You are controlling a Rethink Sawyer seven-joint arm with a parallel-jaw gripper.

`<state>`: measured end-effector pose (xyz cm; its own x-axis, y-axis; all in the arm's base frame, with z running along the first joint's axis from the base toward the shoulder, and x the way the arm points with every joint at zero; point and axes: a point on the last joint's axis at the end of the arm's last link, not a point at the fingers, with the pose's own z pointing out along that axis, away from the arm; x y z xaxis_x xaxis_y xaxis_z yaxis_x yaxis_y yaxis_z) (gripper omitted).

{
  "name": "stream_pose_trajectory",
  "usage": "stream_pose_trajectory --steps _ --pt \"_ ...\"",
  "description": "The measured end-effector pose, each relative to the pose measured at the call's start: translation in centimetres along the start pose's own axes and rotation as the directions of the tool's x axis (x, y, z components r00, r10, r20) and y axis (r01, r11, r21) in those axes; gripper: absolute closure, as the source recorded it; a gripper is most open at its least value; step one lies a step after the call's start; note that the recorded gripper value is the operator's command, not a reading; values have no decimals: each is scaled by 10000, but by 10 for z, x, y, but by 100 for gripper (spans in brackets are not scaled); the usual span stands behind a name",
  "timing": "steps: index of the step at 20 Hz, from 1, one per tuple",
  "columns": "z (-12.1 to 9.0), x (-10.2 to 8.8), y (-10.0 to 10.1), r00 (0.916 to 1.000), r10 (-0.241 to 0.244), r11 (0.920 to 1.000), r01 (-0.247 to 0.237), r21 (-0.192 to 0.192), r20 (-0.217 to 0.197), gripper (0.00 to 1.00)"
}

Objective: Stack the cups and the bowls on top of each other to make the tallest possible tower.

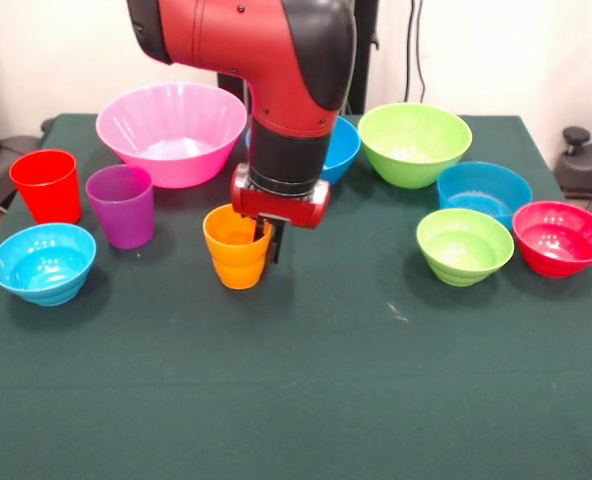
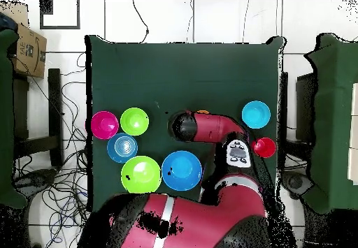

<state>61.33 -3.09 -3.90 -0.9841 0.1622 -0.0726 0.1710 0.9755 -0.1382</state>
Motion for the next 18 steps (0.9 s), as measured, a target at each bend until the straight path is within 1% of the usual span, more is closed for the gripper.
stream_pose_trajectory --steps 8,13,18 --pt "-2 -1 13 9991 369 9992 -372 122 211 100" --pt "-3 -5 22 9983 526 9986 -529 99 269 100" --pt "-3 -9 29 9978 568 9983 -572 117 332 100"
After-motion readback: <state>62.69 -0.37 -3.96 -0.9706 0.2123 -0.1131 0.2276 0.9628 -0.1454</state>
